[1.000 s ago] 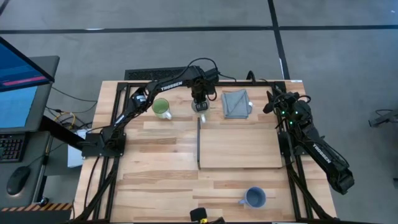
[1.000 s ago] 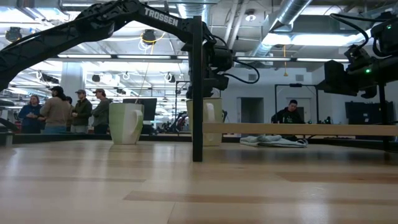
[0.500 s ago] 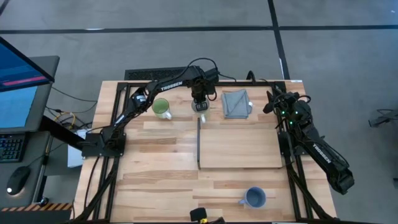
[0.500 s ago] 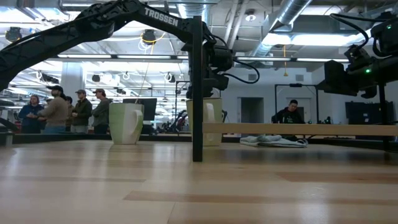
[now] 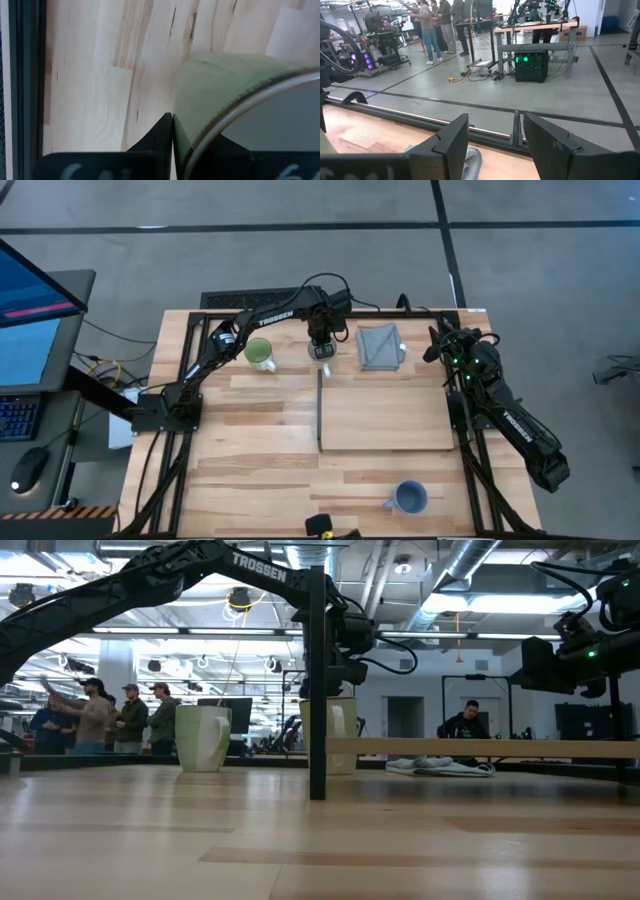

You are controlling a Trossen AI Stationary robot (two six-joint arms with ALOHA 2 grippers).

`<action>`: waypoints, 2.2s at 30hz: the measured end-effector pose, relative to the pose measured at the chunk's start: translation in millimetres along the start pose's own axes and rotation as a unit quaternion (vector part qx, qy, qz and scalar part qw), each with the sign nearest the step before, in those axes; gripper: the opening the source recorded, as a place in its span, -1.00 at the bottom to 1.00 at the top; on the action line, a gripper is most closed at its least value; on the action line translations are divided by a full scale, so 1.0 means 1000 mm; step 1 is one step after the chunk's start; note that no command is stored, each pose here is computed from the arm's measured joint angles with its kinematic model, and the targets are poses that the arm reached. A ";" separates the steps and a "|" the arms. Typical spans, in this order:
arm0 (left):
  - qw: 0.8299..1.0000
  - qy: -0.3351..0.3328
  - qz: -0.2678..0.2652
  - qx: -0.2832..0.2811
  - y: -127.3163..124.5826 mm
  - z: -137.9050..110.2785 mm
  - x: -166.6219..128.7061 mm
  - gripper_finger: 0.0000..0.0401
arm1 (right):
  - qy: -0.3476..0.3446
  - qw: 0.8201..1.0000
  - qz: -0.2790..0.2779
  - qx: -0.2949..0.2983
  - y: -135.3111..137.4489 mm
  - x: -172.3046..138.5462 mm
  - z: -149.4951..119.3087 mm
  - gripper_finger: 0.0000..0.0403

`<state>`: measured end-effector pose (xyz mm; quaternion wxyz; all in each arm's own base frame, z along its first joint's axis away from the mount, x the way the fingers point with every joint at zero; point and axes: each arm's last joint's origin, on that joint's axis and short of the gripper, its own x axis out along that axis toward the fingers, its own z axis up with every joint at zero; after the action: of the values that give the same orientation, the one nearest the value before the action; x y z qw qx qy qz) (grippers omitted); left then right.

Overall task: Stack small to large cups/mugs on shelf
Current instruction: Put the light green mug on the shelf

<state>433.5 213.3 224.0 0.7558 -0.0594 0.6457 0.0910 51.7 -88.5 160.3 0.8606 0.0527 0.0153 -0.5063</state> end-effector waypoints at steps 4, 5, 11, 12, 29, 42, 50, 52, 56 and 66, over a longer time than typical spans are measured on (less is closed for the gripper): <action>1.000 0.002 0.000 0.012 0.000 0.000 0.000 -0.87 | 0.000 1.000 0.000 0.000 0.000 0.000 0.000 0.05; 1.000 0.005 -0.001 0.017 0.000 -0.001 0.000 -0.87 | 0.000 1.000 0.000 0.000 0.000 0.000 0.000 0.05; 0.999 0.006 -0.002 0.038 0.000 -0.001 0.000 -0.87 | 0.000 1.000 0.000 0.000 0.000 0.000 0.000 0.05; 0.999 0.006 -0.002 0.035 0.000 -0.001 0.000 -0.87 | 0.000 1.000 0.000 0.000 0.000 0.000 0.000 0.05; 0.999 0.006 -0.010 0.034 -0.001 -0.002 0.000 -0.87 | 0.000 1.000 0.000 0.000 0.000 0.000 0.000 0.05; 0.999 -0.001 -0.031 0.024 -0.002 -0.001 -0.001 -0.48 | 0.000 1.000 0.000 0.000 0.000 0.000 0.000 0.05; 0.999 0.000 -0.028 0.040 -0.002 -0.001 -0.001 -0.40 | 0.000 1.000 0.000 0.000 0.000 0.000 0.000 0.05; 0.999 -0.001 -0.023 0.047 -0.002 -0.001 -0.001 -0.39 | 0.000 1.000 0.000 0.000 0.000 0.000 0.000 0.05; 0.998 0.003 0.000 0.065 -0.002 0.000 -0.001 -0.39 | 0.000 1.000 0.000 0.000 0.000 0.000 0.000 0.05; 0.997 0.020 0.002 0.078 -0.010 -0.002 -0.001 -0.39 | 0.000 1.000 0.000 0.000 0.000 0.000 0.000 0.05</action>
<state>433.9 203.1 224.6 0.7450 -0.0010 0.6658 0.0408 51.7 -88.5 160.2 0.8605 0.0531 0.0153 -0.5065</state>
